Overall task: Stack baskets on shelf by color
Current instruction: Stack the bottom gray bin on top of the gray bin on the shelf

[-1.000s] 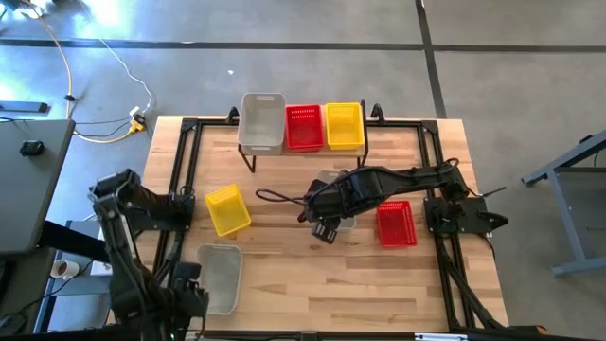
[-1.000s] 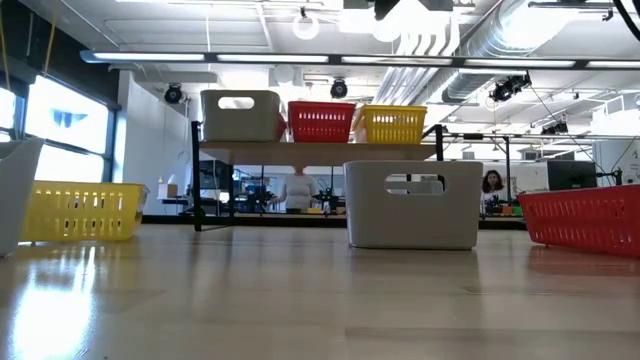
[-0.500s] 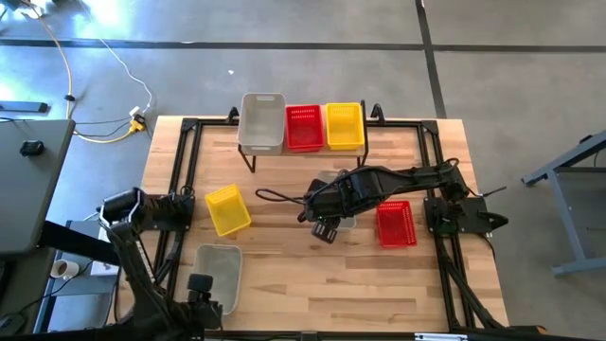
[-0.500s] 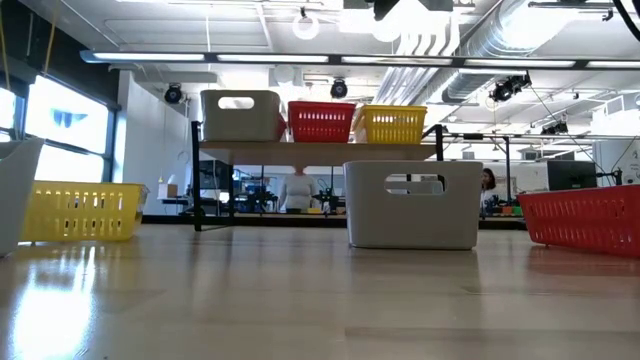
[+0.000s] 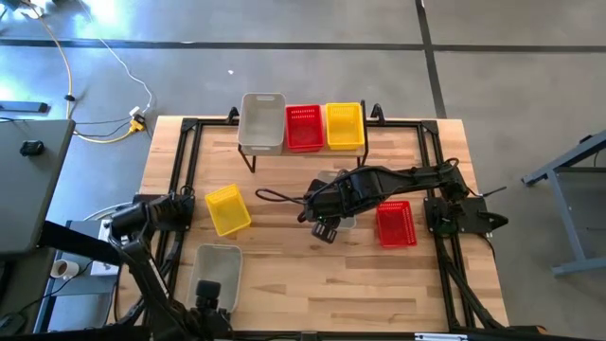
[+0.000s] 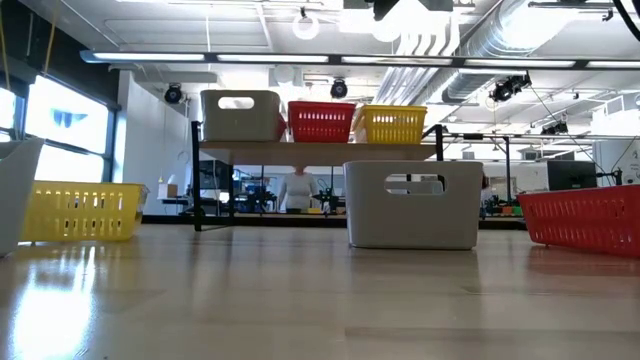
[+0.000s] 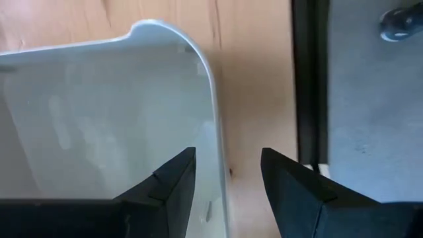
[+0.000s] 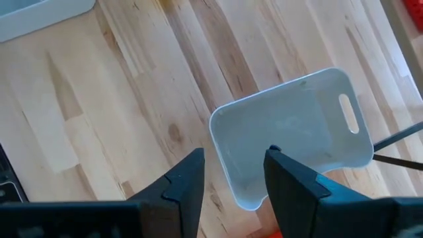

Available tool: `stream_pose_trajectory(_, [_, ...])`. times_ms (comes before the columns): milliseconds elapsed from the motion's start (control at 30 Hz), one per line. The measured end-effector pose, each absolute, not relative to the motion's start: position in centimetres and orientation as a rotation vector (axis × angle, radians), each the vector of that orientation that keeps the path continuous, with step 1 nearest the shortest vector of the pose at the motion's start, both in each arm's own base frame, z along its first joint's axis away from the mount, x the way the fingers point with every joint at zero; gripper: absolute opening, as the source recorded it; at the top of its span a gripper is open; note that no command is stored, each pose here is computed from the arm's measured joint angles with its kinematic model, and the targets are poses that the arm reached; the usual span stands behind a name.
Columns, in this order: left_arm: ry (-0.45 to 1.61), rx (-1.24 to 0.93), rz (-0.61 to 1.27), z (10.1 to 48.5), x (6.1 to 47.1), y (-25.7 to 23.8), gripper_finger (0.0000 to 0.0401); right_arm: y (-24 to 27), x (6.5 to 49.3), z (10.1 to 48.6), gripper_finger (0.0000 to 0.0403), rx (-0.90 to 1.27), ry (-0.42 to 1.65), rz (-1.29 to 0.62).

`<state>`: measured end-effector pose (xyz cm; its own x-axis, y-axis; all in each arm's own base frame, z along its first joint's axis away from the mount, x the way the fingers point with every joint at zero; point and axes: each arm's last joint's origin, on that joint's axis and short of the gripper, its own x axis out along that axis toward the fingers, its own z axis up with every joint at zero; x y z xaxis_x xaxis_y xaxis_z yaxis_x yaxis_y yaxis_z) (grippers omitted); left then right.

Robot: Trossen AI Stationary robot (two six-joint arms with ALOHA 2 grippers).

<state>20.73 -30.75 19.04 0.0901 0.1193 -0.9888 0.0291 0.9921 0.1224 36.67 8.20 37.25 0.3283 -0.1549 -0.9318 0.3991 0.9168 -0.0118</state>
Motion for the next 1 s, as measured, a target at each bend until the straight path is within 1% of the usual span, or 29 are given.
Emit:
stream_pose_trajectory(233, [1.517, 0.135, 0.104, 17.3, 21.1, -31.0, 0.0159, 8.2, 36.7, 37.3, 0.0142, 0.227, 1.186, -0.361])
stream_pose_trajectory(333, [1.522, 0.123, 0.114, 17.2, 21.1, -31.0, 0.0145, 8.2, 36.7, 37.3, 0.0142, 0.227, 1.186, -0.361])
stream_pose_trajectory(433, [1.523, 0.110, 0.117, 17.2, 21.1, -31.0, 0.0111, 8.2, 36.7, 37.3, 0.0142, 0.227, 1.186, -0.361])
stream_pose_trajectory(600, [1.534, 0.099, 0.114, 17.2, 21.1, -31.0, 0.0028, 8.2, 36.6, 37.2, 0.0142, 0.208, 1.197, -0.347])
stream_pose_trajectory(667, [1.534, 0.079, 0.122, 17.2, 21.2, -31.1, 0.0008, 8.2, 36.5, 37.2, 0.0142, 0.204, 1.205, -0.342])
stream_pose_trajectory(833, [1.520, 0.021, 0.138, 17.6, 21.3, -31.3, 0.0006, 8.1, 36.2, 37.2, 0.0142, 0.199, 1.228, -0.345])
stream_pose_trajectory(1000, [1.494, -0.028, 0.119, 18.9, 21.9, -31.9, 0.0003, 8.0, 35.6, 38.0, 0.0142, 0.195, 1.214, -0.333])
